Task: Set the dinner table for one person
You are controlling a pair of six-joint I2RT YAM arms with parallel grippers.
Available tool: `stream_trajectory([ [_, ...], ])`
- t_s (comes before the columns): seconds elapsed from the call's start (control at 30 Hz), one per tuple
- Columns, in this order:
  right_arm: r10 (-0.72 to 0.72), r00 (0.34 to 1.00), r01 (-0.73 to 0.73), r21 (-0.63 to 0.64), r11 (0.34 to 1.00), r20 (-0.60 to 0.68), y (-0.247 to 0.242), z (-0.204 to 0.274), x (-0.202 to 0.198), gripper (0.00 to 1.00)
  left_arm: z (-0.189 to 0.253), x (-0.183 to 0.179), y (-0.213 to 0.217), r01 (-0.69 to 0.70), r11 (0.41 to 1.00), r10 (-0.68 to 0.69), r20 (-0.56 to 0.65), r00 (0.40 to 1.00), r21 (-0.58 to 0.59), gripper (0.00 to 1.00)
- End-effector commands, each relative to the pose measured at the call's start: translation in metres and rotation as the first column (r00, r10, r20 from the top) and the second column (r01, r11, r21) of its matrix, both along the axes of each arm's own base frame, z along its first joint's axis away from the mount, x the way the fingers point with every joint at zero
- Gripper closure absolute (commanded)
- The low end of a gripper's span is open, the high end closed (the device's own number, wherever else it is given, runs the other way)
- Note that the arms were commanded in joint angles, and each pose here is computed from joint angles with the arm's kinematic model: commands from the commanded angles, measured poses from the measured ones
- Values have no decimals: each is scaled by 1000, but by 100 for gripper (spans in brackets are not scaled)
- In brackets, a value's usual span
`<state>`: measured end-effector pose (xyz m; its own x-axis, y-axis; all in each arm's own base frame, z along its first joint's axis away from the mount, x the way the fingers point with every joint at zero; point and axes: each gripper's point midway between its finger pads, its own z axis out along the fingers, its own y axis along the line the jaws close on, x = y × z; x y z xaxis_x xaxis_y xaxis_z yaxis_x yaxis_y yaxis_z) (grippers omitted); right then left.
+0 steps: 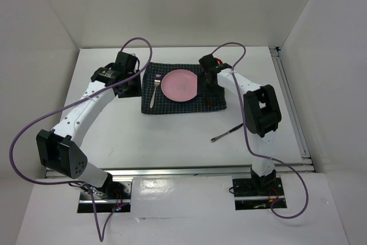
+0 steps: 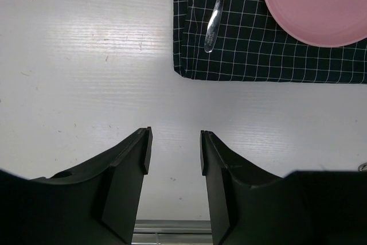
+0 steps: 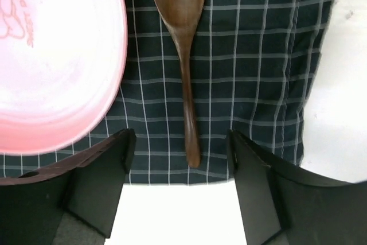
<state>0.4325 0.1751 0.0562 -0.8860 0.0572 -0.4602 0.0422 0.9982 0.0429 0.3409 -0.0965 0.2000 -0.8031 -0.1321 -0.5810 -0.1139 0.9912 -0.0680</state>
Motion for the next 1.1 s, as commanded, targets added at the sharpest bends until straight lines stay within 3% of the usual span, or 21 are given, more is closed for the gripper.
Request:
stream_trajectory([
  [0.0,-65,988,54,81,995,141,-5,70,-4,23,14,-4,5,-18,1000,18,39,999,-6,44],
  [0.23,-320,946,305,191,933,51,-46,59,-103,32,14,-5,4,-20,1000,21,37,999,-19,44],
  [0.47,-511,844,533,149,833,-163,-69,-5,-184,30,8,-5,-1,-7,999,8,21,1000,-33,44],
  [0.67,-527,826,558,162,814,-200,-63,-28,-186,30,9,-3,-3,0,999,2,35,999,-47,44],
  [0.83,-528,813,569,142,810,-245,-55,-46,-185,37,5,-4,-1,-6,999,7,29,1000,-37,44],
  [0.97,-581,776,615,94,783,-246,-61,-58,-185,47,2,-6,-1,-6,999,7,20,1000,-34,44],
  [1.07,-612,759,638,67,767,-221,-66,-63,-192,62,2,-6,-1,-6,999,7,20,1000,-34,44],
])
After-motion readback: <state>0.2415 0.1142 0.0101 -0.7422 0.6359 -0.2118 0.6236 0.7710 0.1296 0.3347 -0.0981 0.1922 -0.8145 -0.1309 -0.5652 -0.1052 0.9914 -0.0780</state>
